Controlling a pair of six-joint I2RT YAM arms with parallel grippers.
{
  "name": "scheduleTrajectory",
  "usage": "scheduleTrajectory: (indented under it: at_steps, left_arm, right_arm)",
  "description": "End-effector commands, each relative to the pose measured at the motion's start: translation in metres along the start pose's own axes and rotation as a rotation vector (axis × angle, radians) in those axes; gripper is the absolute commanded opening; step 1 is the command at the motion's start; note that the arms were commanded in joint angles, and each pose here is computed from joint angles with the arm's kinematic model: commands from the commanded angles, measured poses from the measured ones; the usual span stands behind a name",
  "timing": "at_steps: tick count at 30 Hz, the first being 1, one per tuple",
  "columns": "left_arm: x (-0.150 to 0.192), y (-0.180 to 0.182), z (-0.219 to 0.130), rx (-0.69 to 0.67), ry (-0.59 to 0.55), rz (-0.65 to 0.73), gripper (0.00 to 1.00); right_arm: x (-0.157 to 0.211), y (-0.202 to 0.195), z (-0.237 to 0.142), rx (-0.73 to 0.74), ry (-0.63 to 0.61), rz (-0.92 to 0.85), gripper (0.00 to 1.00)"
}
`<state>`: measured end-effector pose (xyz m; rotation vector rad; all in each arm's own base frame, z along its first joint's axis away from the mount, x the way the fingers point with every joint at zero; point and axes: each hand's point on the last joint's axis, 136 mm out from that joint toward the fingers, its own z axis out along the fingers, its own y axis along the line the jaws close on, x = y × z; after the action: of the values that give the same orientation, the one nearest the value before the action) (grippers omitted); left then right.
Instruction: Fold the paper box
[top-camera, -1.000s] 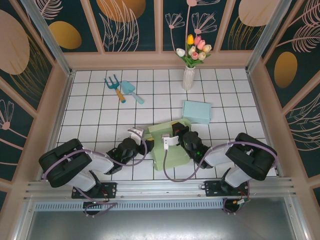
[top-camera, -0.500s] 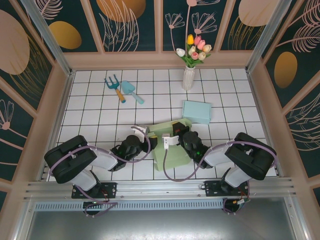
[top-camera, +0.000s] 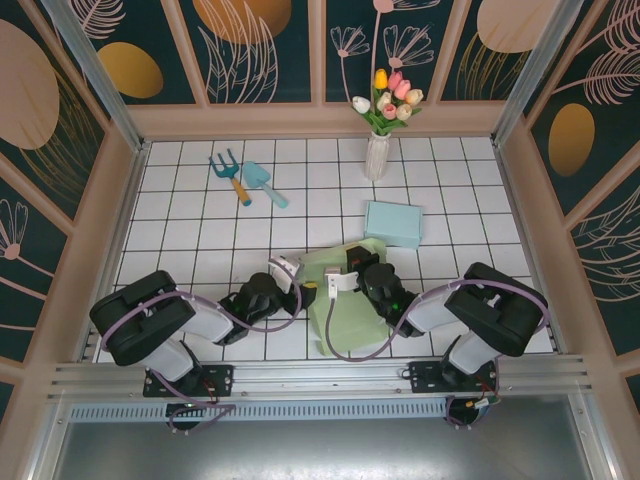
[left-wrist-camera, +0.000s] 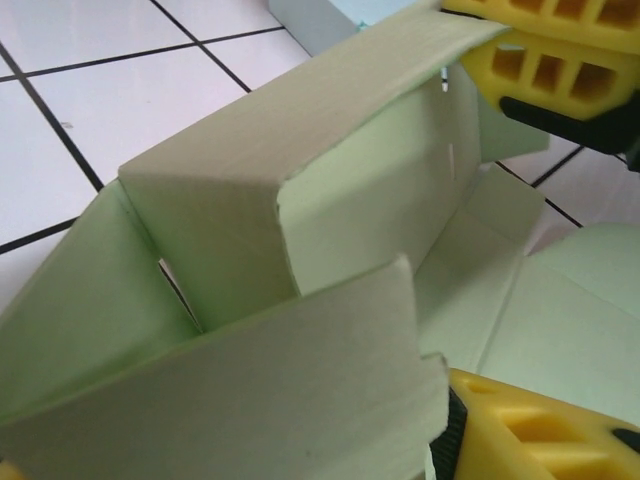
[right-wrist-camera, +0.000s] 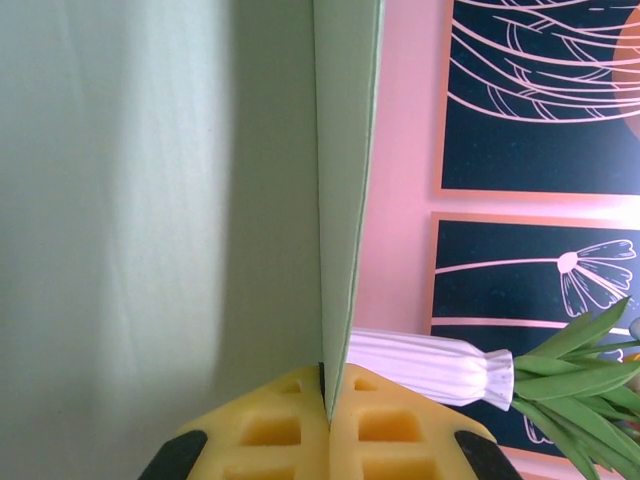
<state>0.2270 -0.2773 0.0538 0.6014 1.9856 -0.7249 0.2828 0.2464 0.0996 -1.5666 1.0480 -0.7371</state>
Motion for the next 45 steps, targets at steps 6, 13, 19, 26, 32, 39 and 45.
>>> scheduleTrajectory:
  at_steps: [6, 13, 19, 26, 32, 39, 45]
  left_arm:
    - [-0.019, -0.019, -0.025, 0.092, -0.075, 0.002, 0.67]
    - [-0.025, 0.007, -0.061, -0.019, -0.175, -0.144, 0.75]
    - [-0.019, 0.052, -0.092, -0.236, -0.270, -0.222, 0.53]
    - [-0.015, 0.054, -0.096, -0.237, -0.279, -0.215, 0.55]
    - [-0.010, 0.035, -0.083, -0.134, -0.238, -0.154, 0.54]
    - [0.003, 0.023, -0.067, -0.070, -0.175, -0.083, 0.54]
    - [0.007, 0.017, -0.047, -0.051, -0.126, -0.056, 0.51]
  right_arm:
    - [-0.003, 0.015, -0.001, -0.045, -0.027, 0.016, 0.00]
    - [-0.002, 0.011, -0.003, -0.025, -0.027, 0.019, 0.00]
    - [-0.003, 0.002, -0.008, 0.021, -0.043, 0.011, 0.00]
    - [-0.011, -0.010, -0.023, 0.141, -0.112, -0.088, 0.00]
    - [-0.017, -0.025, -0.021, 0.202, -0.107, -0.064, 0.00]
    - [-0.023, -0.030, -0.015, 0.214, -0.121, -0.051, 0.00]
    - [-0.023, -0.018, -0.010, 0.182, -0.125, -0.060, 0.00]
